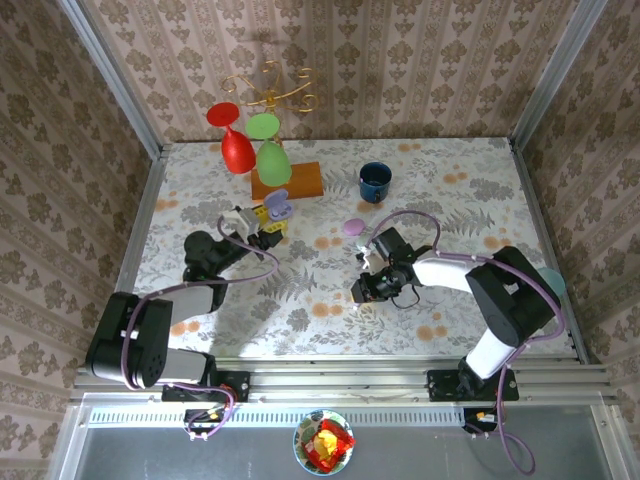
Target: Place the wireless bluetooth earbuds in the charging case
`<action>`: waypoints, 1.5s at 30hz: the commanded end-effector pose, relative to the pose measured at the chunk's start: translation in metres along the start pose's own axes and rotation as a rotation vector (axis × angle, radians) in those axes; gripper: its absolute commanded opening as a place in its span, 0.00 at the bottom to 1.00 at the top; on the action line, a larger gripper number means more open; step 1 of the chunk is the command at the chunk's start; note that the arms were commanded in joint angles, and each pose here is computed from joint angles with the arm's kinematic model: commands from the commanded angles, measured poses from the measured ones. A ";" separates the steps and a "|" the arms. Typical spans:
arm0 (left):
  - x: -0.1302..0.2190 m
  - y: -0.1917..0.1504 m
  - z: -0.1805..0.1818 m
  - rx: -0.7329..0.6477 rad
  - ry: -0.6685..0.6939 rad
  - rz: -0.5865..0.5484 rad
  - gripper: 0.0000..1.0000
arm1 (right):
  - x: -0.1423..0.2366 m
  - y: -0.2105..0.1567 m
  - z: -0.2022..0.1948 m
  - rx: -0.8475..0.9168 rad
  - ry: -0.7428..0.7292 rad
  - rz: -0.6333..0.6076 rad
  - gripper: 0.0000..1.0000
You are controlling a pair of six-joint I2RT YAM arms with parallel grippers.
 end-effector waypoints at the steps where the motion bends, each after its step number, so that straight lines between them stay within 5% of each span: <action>1: -0.004 0.002 -0.001 -0.023 -0.017 -0.019 0.35 | 0.017 0.003 0.008 0.030 -0.039 -0.052 0.21; 13: -0.018 -0.021 -0.021 -0.003 -0.074 0.032 0.35 | 0.080 0.038 0.047 0.152 -0.142 -0.258 0.21; 23: -0.032 -0.038 -0.040 0.034 -0.100 0.076 0.36 | 0.120 0.079 0.098 0.280 -0.078 -0.404 0.21; 45: -0.054 -0.035 -0.063 0.078 -0.243 0.052 0.35 | 0.115 0.107 0.133 0.387 -0.022 -0.408 0.21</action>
Point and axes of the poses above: each hand's point on the last joint's axis, 136 mm out from that joint toward the fingers, its own x axis back along the fingers, its own z axis along the line the jaws close on, y = z × x, the point moved 8 cm from there along x, back along the fingers, and after that the axes turned 4 degrees about -x, right-handed, at the moved point
